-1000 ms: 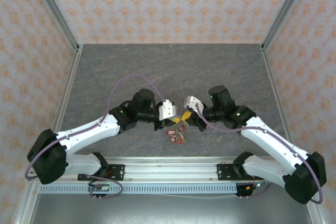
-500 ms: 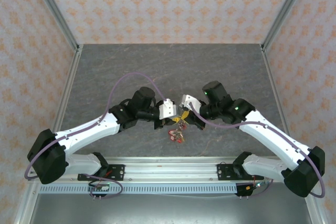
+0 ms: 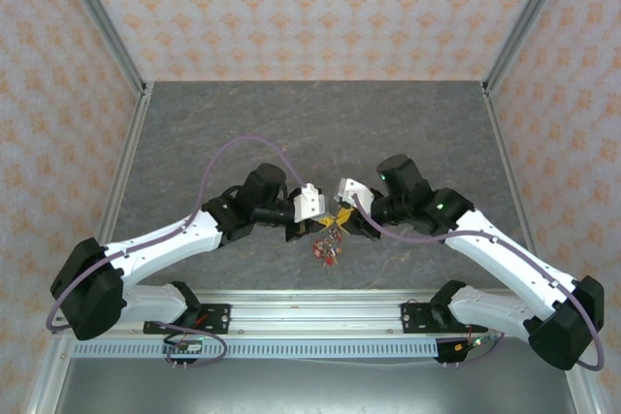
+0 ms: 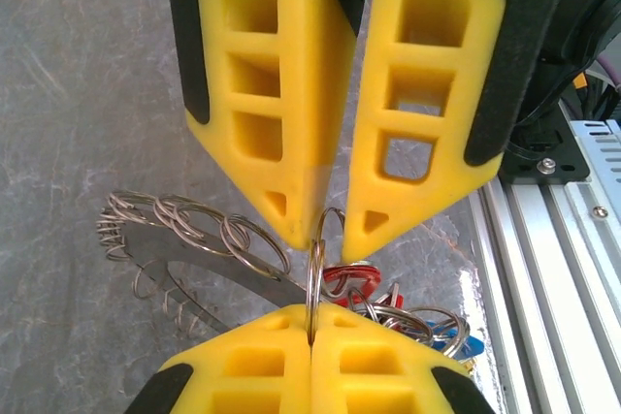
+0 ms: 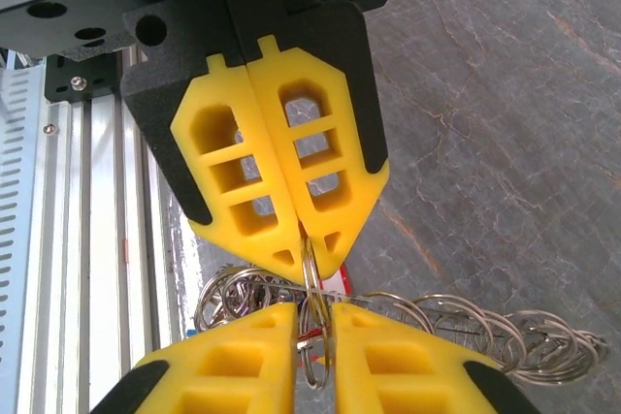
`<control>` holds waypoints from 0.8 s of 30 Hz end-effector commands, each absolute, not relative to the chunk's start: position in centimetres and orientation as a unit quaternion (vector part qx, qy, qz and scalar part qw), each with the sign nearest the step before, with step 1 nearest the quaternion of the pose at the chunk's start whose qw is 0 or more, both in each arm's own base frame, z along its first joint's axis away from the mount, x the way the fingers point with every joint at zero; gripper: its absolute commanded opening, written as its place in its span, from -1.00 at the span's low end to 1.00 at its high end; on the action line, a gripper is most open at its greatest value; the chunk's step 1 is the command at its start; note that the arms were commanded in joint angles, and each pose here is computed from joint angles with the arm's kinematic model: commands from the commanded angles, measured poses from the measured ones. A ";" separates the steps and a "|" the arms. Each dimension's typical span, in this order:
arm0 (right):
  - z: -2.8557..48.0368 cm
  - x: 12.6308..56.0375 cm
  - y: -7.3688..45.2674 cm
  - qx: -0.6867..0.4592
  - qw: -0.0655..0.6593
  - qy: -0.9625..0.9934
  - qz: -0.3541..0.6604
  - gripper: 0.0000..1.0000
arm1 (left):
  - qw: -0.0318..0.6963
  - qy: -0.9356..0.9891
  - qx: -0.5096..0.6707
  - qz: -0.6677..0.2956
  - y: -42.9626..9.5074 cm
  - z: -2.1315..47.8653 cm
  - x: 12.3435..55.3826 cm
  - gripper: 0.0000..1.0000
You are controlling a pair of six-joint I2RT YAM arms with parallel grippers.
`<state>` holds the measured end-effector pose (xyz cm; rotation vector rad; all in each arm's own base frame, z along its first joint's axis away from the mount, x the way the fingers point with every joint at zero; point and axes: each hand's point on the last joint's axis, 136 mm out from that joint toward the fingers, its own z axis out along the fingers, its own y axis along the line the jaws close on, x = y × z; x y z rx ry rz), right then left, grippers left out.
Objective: Put the keys on the keyring
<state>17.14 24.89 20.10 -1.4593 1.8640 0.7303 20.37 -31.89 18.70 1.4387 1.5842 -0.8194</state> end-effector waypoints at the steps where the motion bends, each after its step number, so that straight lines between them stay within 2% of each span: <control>1: 20.6 17.2 25.1 -0.543 0.347 0.703 0.301 -0.67 | 0.462 0.591 0.561 -0.351 -32.7 22.0 20.2 -1.00; 10: 20.5 17.6 25.4 -0.518 0.368 0.696 0.335 -0.63 | 0.460 0.585 0.559 -0.365 -32.9 22.2 19.9 -1.00; 13: 20.7 17.7 25.3 -0.514 0.373 0.696 0.335 -0.69 | 0.461 0.585 0.560 -0.363 -32.8 22.4 19.9 -1.00; 15: 20.0 18.2 24.7 -0.507 0.371 0.710 0.318 -0.77 | 0.466 0.585 0.557 -0.361 -32.8 22.6 20.0 -1.00; 19: 17.8 18.1 23.6 -0.506 0.340 0.737 0.291 -0.78 | 0.475 0.584 0.553 -0.357 -32.7 22.9 20.2 -1.00; 24: 17.2 18.1 23.5 -0.495 0.341 0.742 0.296 -0.75 | 0.471 0.588 0.551 -0.360 -32.9 22.4 20.4 -1.00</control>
